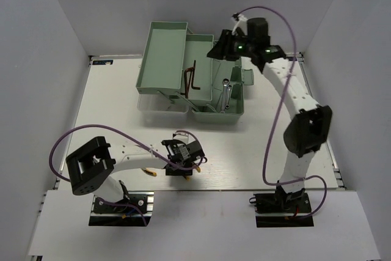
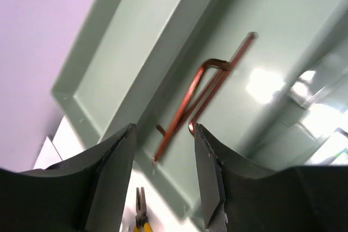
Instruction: Sort the tools into containers
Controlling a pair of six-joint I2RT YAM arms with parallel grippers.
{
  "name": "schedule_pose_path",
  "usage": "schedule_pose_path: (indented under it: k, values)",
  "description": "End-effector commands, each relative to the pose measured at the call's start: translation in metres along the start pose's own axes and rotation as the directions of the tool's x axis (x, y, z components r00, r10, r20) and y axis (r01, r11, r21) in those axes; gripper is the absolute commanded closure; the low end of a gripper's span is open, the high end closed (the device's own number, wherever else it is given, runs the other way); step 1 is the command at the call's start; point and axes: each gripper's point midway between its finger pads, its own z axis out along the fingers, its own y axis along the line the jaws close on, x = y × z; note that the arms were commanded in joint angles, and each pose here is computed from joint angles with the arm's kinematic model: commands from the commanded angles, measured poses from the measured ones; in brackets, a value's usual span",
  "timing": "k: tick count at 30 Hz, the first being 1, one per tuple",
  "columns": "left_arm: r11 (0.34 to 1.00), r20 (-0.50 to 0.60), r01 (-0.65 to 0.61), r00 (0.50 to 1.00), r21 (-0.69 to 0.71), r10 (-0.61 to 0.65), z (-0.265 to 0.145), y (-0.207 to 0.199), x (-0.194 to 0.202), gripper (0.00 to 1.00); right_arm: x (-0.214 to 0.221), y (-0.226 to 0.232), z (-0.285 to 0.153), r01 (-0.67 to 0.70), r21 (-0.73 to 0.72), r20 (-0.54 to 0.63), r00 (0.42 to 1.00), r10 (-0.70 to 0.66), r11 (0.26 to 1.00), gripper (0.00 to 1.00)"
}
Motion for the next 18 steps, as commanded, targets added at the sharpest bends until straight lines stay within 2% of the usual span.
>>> schedule_pose_path:
  k: [1,3,5,8,9,11,12,13,14,16,17,18]
  values:
    - [0.999,0.041,0.051,0.998,-0.002,-0.051,0.005,0.001,-0.003,0.39,-0.029,-0.004,-0.064,0.029,0.04,0.104,0.994,-0.033,0.999,0.47]
    - [0.999,0.035,0.047,0.998,-0.014,-0.046,0.012,0.002,0.0,0.46,-0.027,-0.006,-0.093,0.03,0.051,0.129,0.991,-0.036,0.998,0.46]
    - [0.999,0.028,0.048,0.998,-0.007,-0.047,0.014,-0.001,0.002,0.54,-0.008,-0.027,-0.11,0.011,0.088,0.108,0.994,-0.021,0.996,0.44]
    - [0.999,0.013,0.052,0.999,-0.018,-0.051,0.021,0.0,0.007,0.73,0.016,-0.046,-0.136,0.059,0.147,0.079,0.994,-0.072,0.987,0.38]
    - [0.999,0.013,0.052,0.999,-0.018,-0.051,0.021,0.0,0.007,0.84,0.019,-0.042,-0.148,0.081,0.16,0.084,0.992,-0.095,0.984,0.27]
    - [0.999,0.013,0.043,0.999,-0.015,-0.043,0.023,-0.002,0.009,0.94,0.05,-0.066,-0.163,0.084,0.245,0.03,0.995,-0.095,0.966,0.21]
    - [0.999,0.013,0.043,0.999,-0.015,-0.043,0.023,-0.002,0.009,1.0,0.074,-0.072,-0.173,0.079,0.278,0.011,0.996,-0.085,0.957,0.21]
    - [1.0,0.012,0.025,1.0,-0.012,-0.025,0.022,-0.003,0.011,1.0,0.069,-0.071,-0.181,0.093,0.292,0.028,0.994,-0.106,0.952,0.21]
    - [1.0,0.012,0.025,1.0,-0.012,-0.025,0.022,-0.003,0.011,1.0,0.103,-0.093,-0.183,0.064,0.332,-0.024,0.998,-0.06,0.941,0.21]
    - [0.999,0.034,-0.009,0.999,0.038,0.007,0.011,-0.017,0.003,1.0,0.114,-0.092,-0.196,0.07,0.354,-0.008,0.997,-0.072,0.933,0.21]
    - [0.997,0.052,-0.021,0.998,0.077,0.017,0.002,-0.03,-0.003,1.0,0.147,-0.109,-0.197,0.026,0.381,-0.046,0.999,-0.009,0.924,0.21]
    - [0.994,0.081,-0.033,0.996,0.103,0.025,-0.008,-0.035,-0.012,1.0,0.153,-0.109,-0.205,0.036,0.399,-0.04,0.999,-0.022,0.916,0.21]
